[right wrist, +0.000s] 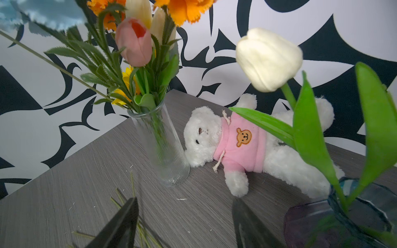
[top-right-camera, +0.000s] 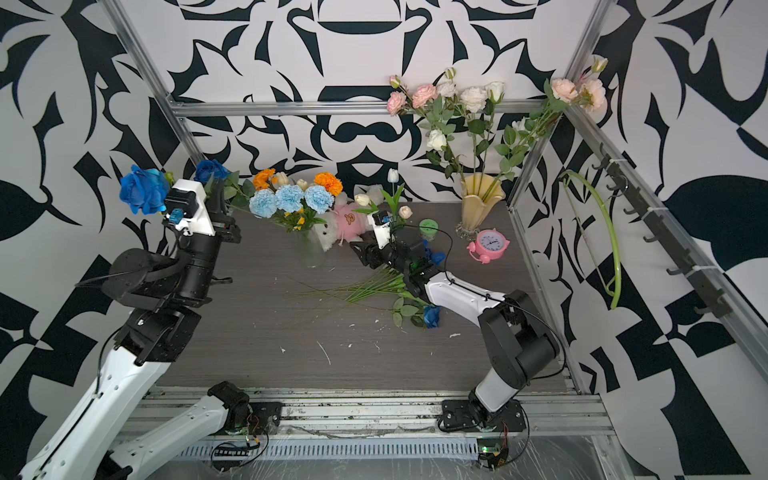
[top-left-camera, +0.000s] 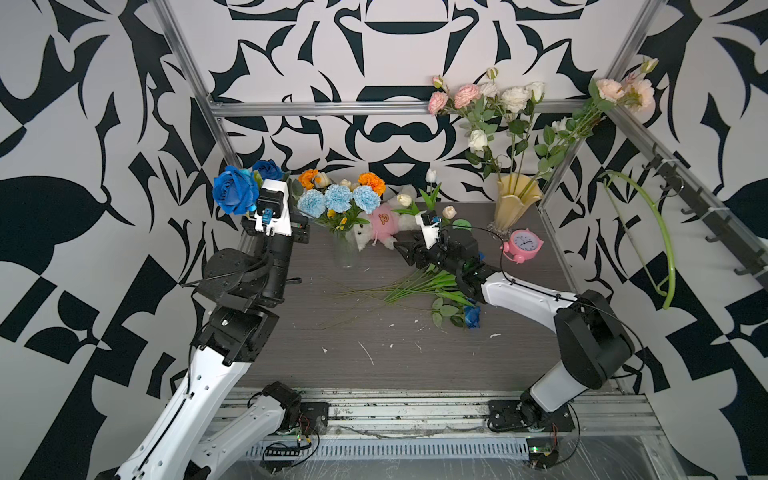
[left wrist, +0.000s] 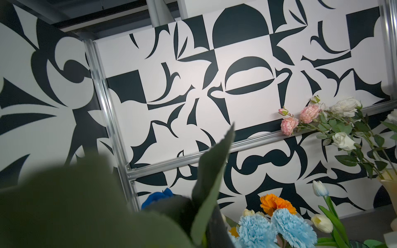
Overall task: Pick out blue flowers from the vase
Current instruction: Pick up the flower from the vase, then place the flower at the center of the board.
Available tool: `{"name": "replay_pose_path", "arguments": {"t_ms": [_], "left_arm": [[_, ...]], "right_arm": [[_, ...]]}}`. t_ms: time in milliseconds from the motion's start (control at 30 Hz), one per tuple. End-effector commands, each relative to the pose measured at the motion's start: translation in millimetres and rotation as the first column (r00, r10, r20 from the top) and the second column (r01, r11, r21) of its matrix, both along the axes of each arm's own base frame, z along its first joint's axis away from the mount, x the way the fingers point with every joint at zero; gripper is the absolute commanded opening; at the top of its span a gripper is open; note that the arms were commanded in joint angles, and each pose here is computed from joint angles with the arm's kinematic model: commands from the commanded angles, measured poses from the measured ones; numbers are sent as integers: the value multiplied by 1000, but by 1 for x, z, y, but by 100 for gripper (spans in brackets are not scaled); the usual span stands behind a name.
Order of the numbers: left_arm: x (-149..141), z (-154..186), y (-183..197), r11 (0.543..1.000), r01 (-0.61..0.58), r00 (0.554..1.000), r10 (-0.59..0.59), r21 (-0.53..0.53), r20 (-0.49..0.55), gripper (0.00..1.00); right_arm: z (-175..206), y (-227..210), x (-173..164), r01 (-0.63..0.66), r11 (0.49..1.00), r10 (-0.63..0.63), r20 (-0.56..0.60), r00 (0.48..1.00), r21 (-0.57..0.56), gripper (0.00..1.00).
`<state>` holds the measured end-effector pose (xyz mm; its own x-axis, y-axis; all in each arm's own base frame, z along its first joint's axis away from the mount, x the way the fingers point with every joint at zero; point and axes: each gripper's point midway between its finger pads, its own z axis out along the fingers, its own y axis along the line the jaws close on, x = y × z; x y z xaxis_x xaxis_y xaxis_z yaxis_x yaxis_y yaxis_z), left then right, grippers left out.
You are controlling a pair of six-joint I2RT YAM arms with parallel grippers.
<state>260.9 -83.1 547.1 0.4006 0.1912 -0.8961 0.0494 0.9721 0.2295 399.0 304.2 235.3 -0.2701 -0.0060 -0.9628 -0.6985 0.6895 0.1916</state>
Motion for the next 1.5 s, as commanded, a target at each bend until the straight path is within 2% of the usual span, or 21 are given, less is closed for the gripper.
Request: {"name": "replay_pose_path", "arguments": {"t_ms": [0, 267, 333, 433, 567, 767, 867, 933, 1033, 1200, 1300, 1467], "left_arm": [[-14, 7, 6, 999, 1, 999, 1, 49, -34, 0], [-48, 39, 30, 998, -35, 999, 34, 42, 19, 0], [-51, 43, 30, 998, -22, 1000, 22, 55, 1, 0], [-47, 38, 28, 995, -21, 998, 27, 93, -62, 0], [-26, 18, 19, 985, -24, 983, 54, 170, -173, 0], [15, -37, -5, 945, 28, 918, 105, 325, -383, 0], [25, -70, -27, 888, 57, 892, 160, 456, -423, 0], [28, -91, -49, 832, 93, 884, 184, 547, -429, 0], [31, -123, -87, 765, 188, 869, 162, 615, -467, 0], [36, -182, -150, 652, 337, 837, 122, 679, -533, 0], [38, -225, -190, 565, 407, 826, 108, 718, -553, 0], [44, -287, -245, 527, 522, 781, 23, 671, -625, 0]], "right_arm": [[43, -4, -5, -11, 997, 4, 90, 996, 76, 67], [56, -14, -8, 1, 995, -12, 111, 994, 95, 66], [59, -17, -9, 7, 995, -18, 114, 993, 97, 66], [67, -31, -3, 52, 991, -64, 95, 993, 122, 65], [81, -57, 11, 90, 981, -97, 31, 995, 175, 65], [99, -85, 32, 126, 986, -122, -36, 992, 114, 69], [109, -101, 39, 130, 985, -125, -54, 991, 114, 70], [118, -112, 43, 141, 982, -135, -60, 989, 124, 70], [129, -128, 48, 155, 979, -147, -70, 987, 135, 70], [143, -140, 50, 157, 976, -147, -79, 986, 149, 71], [150, -149, 50, 178, 972, -168, -77, 983, 153, 71], [164, -169, 53, 218, 958, -206, -82, 975, 188, 71]]}}
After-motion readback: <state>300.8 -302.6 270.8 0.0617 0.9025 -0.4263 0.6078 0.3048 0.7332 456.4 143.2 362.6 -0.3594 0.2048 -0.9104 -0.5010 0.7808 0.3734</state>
